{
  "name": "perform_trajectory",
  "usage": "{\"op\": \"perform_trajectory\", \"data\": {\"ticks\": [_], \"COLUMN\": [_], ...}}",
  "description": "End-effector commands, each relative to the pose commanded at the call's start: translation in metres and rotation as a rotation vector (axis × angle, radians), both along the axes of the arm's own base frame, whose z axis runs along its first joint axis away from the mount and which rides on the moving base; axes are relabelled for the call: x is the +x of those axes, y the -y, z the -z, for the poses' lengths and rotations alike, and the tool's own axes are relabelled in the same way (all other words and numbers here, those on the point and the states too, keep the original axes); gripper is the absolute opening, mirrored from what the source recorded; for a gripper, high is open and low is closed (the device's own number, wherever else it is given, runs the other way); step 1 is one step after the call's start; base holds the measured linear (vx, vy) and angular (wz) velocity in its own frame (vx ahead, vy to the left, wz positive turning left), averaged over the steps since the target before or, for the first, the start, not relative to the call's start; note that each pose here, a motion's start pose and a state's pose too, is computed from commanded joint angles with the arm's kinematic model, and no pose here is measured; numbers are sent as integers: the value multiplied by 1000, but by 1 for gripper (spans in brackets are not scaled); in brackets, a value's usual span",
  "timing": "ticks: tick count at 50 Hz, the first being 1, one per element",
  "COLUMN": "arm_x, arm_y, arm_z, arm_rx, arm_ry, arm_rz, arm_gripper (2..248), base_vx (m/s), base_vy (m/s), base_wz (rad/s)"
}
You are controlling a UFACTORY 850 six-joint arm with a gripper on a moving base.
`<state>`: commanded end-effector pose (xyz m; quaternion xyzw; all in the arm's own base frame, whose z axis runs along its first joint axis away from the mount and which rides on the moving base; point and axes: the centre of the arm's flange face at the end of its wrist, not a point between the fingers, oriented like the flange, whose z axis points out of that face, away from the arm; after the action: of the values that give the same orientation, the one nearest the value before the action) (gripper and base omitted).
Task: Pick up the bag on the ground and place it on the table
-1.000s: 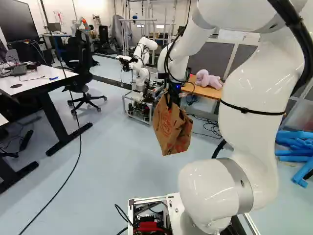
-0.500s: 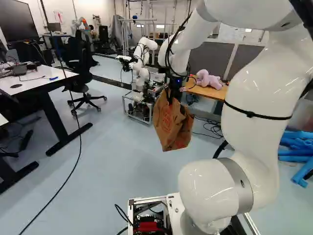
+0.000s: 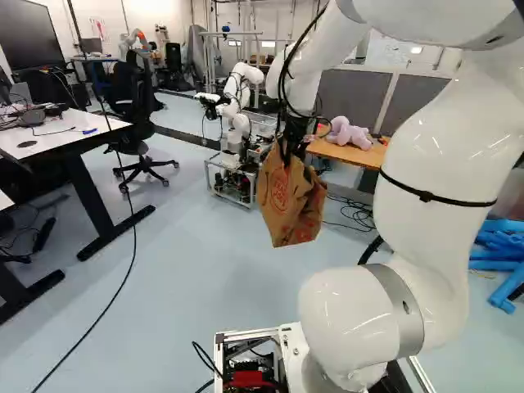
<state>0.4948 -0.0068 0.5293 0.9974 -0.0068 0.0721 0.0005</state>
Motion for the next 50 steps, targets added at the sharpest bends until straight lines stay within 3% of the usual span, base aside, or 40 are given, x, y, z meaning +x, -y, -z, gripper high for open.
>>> {"op": "perform_trajectory", "data": {"ticks": [50], "arm_x": [16], "arm_y": [19], "arm_z": [-73], "arm_rx": [-1], "arm_ry": [29], "arm_rz": [37], "arm_gripper": [24], "base_vx": [0], "base_vy": [0], "base_wz": [0]}}
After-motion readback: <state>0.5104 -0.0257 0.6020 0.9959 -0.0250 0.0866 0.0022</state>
